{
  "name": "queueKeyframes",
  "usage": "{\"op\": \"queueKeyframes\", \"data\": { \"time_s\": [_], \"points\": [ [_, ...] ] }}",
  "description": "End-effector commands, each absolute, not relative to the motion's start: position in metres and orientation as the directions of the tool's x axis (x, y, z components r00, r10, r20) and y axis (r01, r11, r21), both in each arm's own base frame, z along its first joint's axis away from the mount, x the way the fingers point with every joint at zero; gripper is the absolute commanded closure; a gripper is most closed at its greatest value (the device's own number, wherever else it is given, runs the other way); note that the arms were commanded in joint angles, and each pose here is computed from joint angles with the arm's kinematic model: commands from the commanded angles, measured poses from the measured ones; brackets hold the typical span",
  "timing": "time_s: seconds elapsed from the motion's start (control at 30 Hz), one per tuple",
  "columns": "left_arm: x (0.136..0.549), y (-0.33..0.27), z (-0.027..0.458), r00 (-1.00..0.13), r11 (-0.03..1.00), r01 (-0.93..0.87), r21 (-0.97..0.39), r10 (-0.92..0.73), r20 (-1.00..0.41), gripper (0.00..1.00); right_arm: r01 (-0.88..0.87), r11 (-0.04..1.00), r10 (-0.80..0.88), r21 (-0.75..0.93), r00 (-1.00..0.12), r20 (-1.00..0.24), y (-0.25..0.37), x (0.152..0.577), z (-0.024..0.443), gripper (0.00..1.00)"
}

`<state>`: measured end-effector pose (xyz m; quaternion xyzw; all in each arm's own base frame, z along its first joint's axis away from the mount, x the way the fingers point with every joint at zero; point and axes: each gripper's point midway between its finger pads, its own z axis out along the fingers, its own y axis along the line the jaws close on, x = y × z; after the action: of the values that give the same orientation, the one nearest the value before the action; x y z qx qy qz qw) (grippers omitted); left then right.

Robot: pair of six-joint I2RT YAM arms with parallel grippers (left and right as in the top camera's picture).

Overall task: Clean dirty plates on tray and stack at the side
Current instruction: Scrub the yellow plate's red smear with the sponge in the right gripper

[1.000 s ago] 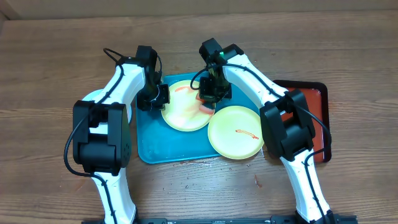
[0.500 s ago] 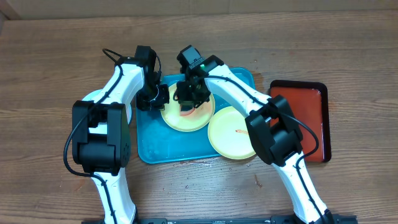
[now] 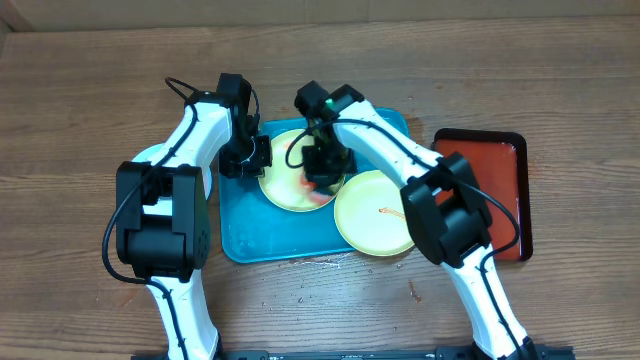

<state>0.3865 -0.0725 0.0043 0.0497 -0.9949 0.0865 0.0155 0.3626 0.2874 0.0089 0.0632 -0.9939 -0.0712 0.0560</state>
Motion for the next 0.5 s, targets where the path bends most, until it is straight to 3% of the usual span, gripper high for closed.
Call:
{"op": "queueKeyframes", "data": {
  "time_s": [0.0,0.23,0.47],
  "points": [
    [0.369,-0.055,-0.025,-0.988,0.99,-0.115,-0.083,-0.105,0.11,0.96,-0.044,0.986,-0.054,-0.162,-0.997,-0.062,0.222,0.404,0.003,0.96],
    [0.369,-0.054,-0.025,-0.988,0.99,-0.115,-0.083,-0.106,0.111,0.96,-0.068,0.995,-0.079,-0.07,-0.98,-0.18,0.262,0.424,-0.002,0.96],
    [0.369,-0.055,-0.025,-0.988,0.99,-0.115,-0.083,-0.105,0.111,0.96,-0.141,0.932,-0.14,0.333,-0.99,-0.027,0.346,0.39,-0.018,0.96]
  ]
}}
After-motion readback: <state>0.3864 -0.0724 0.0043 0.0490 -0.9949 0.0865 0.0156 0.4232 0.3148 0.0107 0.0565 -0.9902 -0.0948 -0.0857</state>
